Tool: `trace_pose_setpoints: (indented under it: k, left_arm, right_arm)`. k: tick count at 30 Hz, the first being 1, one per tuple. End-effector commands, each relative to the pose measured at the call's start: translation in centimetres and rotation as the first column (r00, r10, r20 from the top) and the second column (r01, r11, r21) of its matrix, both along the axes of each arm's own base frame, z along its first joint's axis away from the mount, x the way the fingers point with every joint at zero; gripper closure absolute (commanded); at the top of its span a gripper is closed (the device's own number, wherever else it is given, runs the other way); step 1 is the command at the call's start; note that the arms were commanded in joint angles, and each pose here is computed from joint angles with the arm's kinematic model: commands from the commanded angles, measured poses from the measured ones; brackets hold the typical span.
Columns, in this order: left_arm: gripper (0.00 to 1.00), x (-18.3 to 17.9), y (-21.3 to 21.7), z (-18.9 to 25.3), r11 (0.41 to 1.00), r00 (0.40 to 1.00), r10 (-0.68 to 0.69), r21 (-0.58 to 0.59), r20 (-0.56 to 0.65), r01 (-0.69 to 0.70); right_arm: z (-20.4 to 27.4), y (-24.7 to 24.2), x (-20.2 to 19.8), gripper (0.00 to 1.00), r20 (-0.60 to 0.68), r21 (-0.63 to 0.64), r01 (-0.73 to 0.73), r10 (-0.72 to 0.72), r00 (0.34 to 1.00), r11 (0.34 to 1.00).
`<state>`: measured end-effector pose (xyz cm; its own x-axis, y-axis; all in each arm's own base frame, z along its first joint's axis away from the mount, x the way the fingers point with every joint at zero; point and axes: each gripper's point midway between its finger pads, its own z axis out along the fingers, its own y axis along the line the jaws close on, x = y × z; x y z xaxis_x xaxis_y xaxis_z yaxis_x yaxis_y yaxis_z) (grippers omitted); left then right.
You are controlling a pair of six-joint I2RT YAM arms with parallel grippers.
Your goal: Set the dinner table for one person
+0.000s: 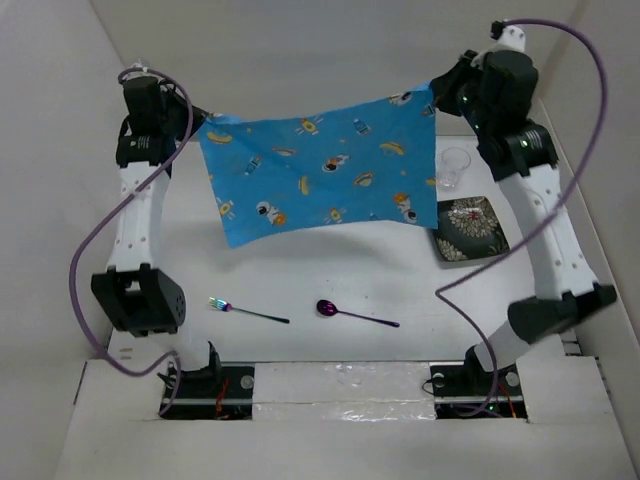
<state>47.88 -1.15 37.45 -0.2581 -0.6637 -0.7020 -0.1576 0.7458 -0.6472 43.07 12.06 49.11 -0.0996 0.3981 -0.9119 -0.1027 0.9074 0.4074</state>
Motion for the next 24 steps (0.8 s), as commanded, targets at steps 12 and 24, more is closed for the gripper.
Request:
trace_pose_setpoints:
  k: [12,24]
  left_arm:
    - [1.0,1.5,-0.5,10.1,0.996,0.965,-0.061,-0.041,0.254,0.074]
    - [1.0,-4.2,-0.4,-19.5,0.994,0.956,-0.101,-0.071,-0.275,0.085]
  right_arm:
    - [5.4,-0.7,4.9,1.0,0.132,0.089,-0.11,0.098,0.986,0.99]
    - [-24.9,0.1,2.7,1.0,-0.416,0.125,-0.149,0.188,0.89,0.981]
